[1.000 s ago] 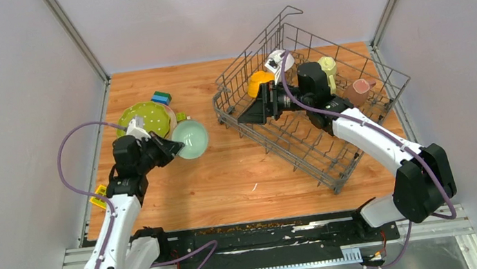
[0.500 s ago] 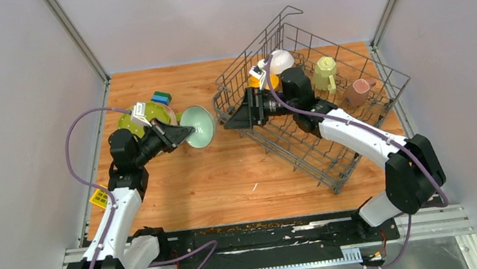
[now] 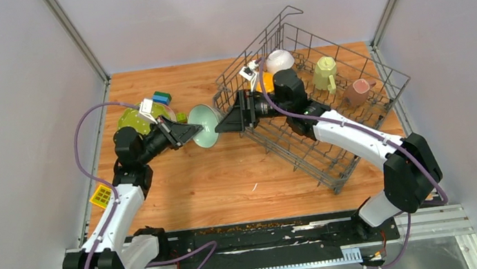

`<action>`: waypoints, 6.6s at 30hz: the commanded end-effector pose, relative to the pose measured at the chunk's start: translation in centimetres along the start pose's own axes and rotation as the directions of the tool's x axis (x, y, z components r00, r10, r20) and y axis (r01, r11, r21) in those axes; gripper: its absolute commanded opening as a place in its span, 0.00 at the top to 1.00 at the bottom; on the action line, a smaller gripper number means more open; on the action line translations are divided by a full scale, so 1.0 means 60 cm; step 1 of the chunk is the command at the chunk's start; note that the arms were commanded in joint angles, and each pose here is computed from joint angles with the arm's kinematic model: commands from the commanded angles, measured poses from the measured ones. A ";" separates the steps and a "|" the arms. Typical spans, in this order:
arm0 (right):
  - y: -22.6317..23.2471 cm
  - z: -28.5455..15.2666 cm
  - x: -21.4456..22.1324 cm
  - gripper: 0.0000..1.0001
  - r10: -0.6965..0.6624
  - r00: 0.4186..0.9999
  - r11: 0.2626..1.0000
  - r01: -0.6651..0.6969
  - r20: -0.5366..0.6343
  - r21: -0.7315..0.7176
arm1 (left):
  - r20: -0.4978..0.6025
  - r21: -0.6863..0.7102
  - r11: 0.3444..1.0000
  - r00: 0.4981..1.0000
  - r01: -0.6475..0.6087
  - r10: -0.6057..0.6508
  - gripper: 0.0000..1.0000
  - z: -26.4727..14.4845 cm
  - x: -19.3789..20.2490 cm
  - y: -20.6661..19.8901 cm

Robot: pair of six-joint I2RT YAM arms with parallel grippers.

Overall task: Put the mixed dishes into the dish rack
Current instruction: Pick up the bowl from the center of the board, then turn the bowl upside down on the dish rack.

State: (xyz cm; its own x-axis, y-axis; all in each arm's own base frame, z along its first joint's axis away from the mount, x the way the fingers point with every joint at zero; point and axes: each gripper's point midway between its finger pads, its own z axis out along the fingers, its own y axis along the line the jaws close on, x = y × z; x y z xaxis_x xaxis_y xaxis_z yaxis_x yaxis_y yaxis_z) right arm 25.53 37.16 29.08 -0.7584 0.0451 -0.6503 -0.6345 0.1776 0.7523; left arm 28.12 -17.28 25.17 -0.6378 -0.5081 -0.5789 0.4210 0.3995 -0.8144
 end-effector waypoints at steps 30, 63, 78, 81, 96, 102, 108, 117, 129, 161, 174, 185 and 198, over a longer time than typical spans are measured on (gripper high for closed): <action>0.055 0.012 -0.033 0.45 -0.073 0.997 0.991 0.075 0.027 -0.113 | 0.022 0.109 0.991 0.997 -0.077 0.075 1.00 0.012 -0.019 -0.057; 0.039 0.002 -0.039 0.72 -0.118 0.990 0.992 0.120 0.081 -0.031 | -0.006 0.043 0.997 0.998 -0.062 0.062 0.51 0.013 -0.011 -0.035; 0.030 -0.006 -0.052 0.74 -0.141 0.982 0.990 0.138 0.129 0.027 | 0.000 -0.062 0.996 0.998 -0.064 0.064 0.26 0.007 -0.010 -0.007; 0.030 -0.012 -0.059 0.74 -0.165 0.975 0.986 0.159 0.147 0.050 | 0.010 -0.093 0.993 0.998 -0.068 0.070 0.21 0.003 -0.011 0.000; -0.002 -0.082 -0.142 0.74 -0.347 0.900 0.921 0.273 0.263 0.279 | 0.024 -0.158 0.985 0.997 -0.071 0.076 0.16 -0.003 -0.015 0.015; -0.044 -0.140 -0.189 0.74 -0.388 0.873 0.881 0.257 0.296 0.397 | 0.027 -0.173 0.982 0.996 -0.073 0.079 0.16 -0.008 -0.013 0.018; -0.094 -0.191 -0.221 0.74 -0.457 0.842 0.810 0.261 0.286 0.525 | 0.024 -0.176 0.982 0.997 -0.072 0.078 0.16 -0.008 -0.011 0.020; -0.126 -0.225 -0.253 0.75 -0.570 0.791 0.704 0.331 0.222 0.628 | 0.018 -0.186 0.979 0.996 -0.083 0.088 0.15 -0.012 -0.008 0.021; -0.203 -0.177 -0.221 0.79 -0.654 0.753 0.614 0.580 -0.065 0.535 | 0.014 -0.194 0.978 0.997 -0.078 0.082 0.15 -0.014 -0.006 0.023; -0.348 -0.111 -0.170 0.64 -0.827 0.109 0.012 0.984 -0.551 0.177 | 0.006 -0.249 0.966 0.997 -0.068 0.072 0.15 -0.017 0.002 0.049; -0.363 -0.099 -0.121 0.51 -0.829 -0.002 -0.005 1.000 -0.560 0.004 | 0.010 -0.257 0.964 0.997 -0.073 0.078 0.16 -0.015 -0.002 0.051; -0.373 -0.090 -0.099 0.43 -0.831 0.005 0.046 0.997 -0.556 -0.059 | -0.003 -0.282 0.958 0.998 -0.060 0.062 0.16 -0.021 0.006 0.059; -0.375 -0.082 -0.082 0.36 -0.825 0.019 0.090 0.991 -0.564 -0.098 | -0.003 -0.294 0.954 0.998 -0.056 0.058 0.16 -0.023 0.007 0.063</action>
State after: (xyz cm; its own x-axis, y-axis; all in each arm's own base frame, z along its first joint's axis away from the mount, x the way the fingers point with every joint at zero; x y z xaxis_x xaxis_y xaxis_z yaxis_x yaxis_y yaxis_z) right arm 43.75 27.19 15.86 0.4149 -0.7228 -0.5527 -0.7982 0.0025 -0.6024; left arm 28.27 -14.97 20.32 -0.6465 -0.4920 -0.5830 0.2051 0.6239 -0.7541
